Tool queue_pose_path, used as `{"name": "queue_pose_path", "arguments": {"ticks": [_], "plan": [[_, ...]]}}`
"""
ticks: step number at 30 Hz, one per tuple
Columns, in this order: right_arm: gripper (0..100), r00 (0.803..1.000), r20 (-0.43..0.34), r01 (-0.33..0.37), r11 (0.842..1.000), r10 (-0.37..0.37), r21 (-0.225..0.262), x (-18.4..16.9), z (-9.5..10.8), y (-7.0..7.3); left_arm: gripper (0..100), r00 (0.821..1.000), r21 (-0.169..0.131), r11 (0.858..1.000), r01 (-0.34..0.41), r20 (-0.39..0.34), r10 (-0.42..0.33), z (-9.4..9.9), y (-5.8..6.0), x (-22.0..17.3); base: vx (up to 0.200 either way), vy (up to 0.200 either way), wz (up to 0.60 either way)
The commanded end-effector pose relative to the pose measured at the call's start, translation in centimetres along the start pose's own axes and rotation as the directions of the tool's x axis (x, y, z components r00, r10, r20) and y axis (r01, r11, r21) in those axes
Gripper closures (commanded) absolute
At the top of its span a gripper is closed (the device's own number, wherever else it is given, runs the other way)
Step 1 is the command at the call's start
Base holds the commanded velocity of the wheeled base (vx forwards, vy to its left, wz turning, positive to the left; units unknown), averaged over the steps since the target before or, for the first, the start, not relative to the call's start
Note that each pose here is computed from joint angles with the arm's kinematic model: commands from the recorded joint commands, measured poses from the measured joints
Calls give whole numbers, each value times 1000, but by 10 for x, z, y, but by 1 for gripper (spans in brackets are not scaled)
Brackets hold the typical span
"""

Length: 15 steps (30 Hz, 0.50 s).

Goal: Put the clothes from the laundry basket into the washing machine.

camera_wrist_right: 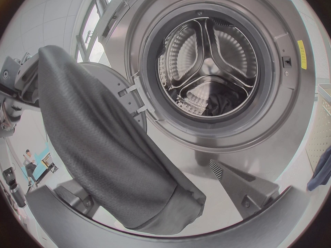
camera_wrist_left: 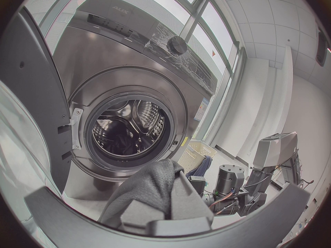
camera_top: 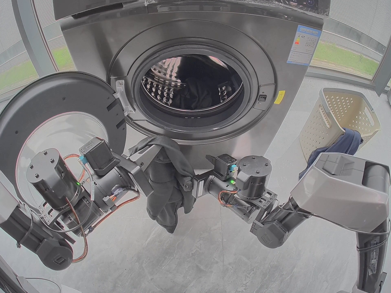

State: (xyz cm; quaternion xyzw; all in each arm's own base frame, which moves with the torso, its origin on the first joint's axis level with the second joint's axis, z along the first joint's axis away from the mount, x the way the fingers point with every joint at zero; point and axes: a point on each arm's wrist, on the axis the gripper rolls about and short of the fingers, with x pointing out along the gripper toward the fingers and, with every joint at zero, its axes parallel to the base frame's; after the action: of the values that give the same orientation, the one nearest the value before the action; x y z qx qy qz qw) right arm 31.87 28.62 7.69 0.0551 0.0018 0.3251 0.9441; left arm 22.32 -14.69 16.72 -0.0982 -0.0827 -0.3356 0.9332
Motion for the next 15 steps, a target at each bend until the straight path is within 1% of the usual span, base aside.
{"name": "queue_pose_path", "arguments": {"ticks": [1,5,6,7,11,13,15], "plan": [[0,1000,15,1,1000,-1,-2,7,-2,-1,100,1000,0,1000,-1,-5,1,-1,0,-1,0,0,0],[0,998,56,-5,1000,5,0,5,7,-1,100,1000,-1,1000,-2,-11,2,-3,0,-1,0,0,0],[100,998,56,-5,1000,5,0,5,7,-1,100,1000,-1,1000,-2,-11,2,-3,0,-1,0,0,0],[100,997,77,-15,1000,15,1,3,13,-1,100,1000,0,1000,-3,-19,3,-5,1,-1,0,0,0],[100,994,103,-32,999,31,3,-6,24,-2,100,999,-4,1000,-4,-43,3,-9,0,-4,0,0,0],[100,993,113,-33,999,32,2,-15,33,-2,100,999,-7,1000,2,-53,-3,-11,-1,-7,0,0,0],[100,991,128,-33,999,32,2,-25,46,-3,100,999,-13,1000,15,-43,-15,-8,-5,-6,0,0,0]]}}
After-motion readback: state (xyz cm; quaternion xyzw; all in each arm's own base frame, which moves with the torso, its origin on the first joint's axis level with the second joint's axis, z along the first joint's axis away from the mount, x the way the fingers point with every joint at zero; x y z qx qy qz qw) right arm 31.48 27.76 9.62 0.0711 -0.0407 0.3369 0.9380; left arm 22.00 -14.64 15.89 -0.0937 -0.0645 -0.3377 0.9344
